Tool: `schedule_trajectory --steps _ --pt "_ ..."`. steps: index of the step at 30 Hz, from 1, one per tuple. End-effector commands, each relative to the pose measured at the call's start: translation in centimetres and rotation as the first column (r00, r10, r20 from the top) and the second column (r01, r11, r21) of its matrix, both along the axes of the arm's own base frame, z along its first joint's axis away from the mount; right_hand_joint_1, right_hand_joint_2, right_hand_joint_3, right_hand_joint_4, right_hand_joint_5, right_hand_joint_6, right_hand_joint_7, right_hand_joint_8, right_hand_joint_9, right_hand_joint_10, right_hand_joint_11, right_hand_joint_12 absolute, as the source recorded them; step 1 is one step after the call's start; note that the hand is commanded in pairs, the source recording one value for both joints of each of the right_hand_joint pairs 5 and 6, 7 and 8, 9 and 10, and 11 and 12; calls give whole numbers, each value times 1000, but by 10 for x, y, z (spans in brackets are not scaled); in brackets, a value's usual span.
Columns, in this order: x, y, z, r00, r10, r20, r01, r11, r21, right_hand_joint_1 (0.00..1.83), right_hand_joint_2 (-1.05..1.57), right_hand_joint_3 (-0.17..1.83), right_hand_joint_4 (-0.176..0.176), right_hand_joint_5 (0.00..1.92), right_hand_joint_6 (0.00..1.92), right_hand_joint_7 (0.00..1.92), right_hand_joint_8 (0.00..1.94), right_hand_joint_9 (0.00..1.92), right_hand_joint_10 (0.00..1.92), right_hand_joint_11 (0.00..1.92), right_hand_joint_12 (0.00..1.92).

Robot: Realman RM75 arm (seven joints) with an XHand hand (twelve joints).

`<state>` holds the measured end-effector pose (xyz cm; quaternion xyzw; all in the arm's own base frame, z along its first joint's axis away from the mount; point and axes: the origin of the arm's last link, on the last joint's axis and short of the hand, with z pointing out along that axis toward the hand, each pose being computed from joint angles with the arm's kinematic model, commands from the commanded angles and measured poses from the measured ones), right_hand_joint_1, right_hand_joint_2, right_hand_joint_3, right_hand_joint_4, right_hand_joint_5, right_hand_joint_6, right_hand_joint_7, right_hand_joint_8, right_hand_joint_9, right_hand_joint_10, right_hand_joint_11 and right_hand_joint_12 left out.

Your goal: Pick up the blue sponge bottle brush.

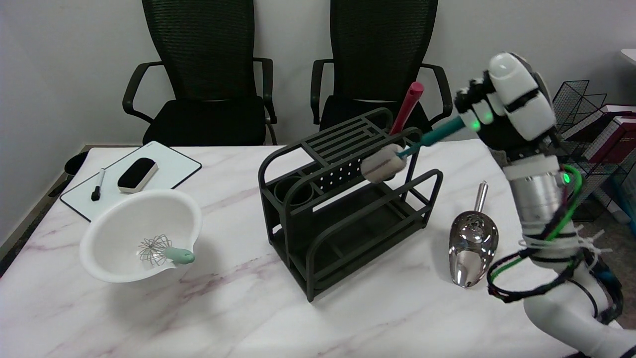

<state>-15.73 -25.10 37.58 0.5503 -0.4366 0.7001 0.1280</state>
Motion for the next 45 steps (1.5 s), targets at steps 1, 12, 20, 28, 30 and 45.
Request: schedule_trajectory --steps 1,12,20,28,30,45 --pt "-69 88 50 999 35 30 -28 976 -217 1050 1571 345 0 1920 1920 1920 1920 1920 1920 1920 1920" --pt "-99 90 54 996 -23 87 42 973 -228 1048 1571 484 0 1920 1920 1920 1920 1920 1920 1920 1920" --pt "-99 96 53 989 51 136 -16 970 -243 1056 1571 583 0 1920 1920 1920 1920 1920 1920 1920 1920" --pt "-73 73 43 989 100 113 -82 985 -153 1034 1571 734 0 1920 1920 1920 1920 1920 1920 1920 1920" --pt "-65 65 41 988 124 95 -111 985 -132 1032 1571 744 0 1920 1920 1920 1920 1920 1920 1920 1920" --pt "-25 25 3 992 115 60 -118 992 50 1035 1571 760 0 1920 1920 1920 1920 1920 1920 1920 1920"
